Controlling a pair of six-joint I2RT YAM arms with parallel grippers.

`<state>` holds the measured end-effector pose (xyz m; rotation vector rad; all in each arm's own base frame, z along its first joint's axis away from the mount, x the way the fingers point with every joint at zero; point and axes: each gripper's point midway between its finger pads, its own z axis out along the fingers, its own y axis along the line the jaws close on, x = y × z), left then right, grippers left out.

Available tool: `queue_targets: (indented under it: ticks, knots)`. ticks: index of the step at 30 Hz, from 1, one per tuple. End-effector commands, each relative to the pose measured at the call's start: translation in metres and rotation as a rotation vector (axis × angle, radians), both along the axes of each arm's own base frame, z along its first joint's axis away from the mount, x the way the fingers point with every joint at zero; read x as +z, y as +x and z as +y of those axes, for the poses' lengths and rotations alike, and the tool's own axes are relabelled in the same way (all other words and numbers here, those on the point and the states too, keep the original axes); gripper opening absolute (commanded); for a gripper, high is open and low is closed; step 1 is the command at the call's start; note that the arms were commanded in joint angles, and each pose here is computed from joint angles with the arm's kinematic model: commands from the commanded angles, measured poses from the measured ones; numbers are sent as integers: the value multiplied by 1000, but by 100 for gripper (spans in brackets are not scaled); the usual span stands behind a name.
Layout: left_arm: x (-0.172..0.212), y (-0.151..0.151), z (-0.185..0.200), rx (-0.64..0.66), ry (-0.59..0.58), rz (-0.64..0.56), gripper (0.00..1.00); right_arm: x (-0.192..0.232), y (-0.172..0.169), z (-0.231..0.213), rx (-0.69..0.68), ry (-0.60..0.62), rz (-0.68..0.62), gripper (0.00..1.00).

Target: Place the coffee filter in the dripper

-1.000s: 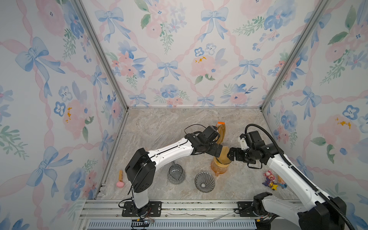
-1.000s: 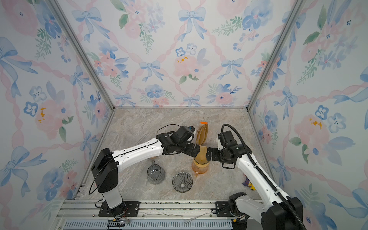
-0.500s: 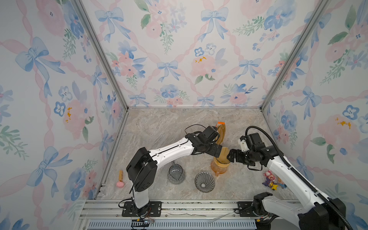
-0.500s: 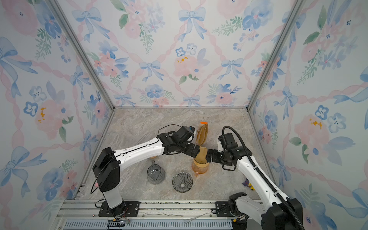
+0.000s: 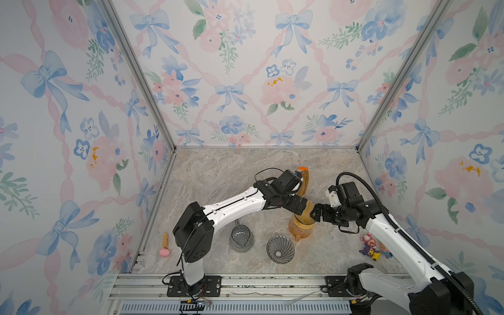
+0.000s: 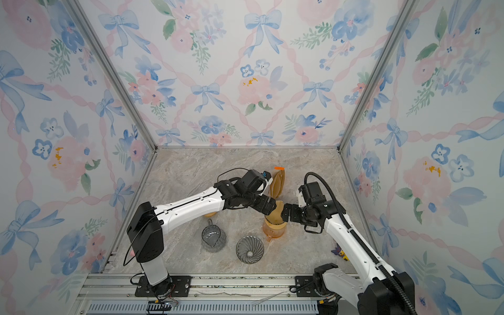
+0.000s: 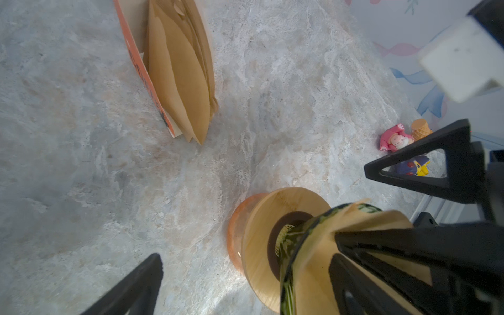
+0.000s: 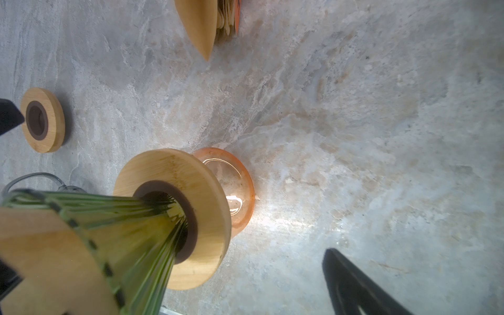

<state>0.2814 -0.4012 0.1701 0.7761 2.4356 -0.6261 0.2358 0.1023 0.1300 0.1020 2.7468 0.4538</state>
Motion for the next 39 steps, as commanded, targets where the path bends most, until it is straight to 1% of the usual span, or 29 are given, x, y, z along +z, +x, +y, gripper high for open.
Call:
queue_targets:
  ticks: [1,10,15,20,24,32,39]
  knots:
    - [-3,0,-5,-35,14,-5,97,0,-1,-1,-6,15,-4,99]
    - [-11,11,-4,26,42,-14,97,10,-2,1,-7,35,-28,99]
    - [-15,16,-1,63,56,-18,97,28,-4,1,0,48,-72,99]
    - [-17,15,-3,64,54,-9,97,49,-3,4,16,77,-118,99]
    - [-19,14,-3,63,53,-3,97,58,4,2,2,78,-152,99]
    - [-22,15,-3,70,56,8,97,51,22,6,11,78,-115,98]
    - [-27,19,-5,74,50,29,97,41,28,7,16,67,-87,98]
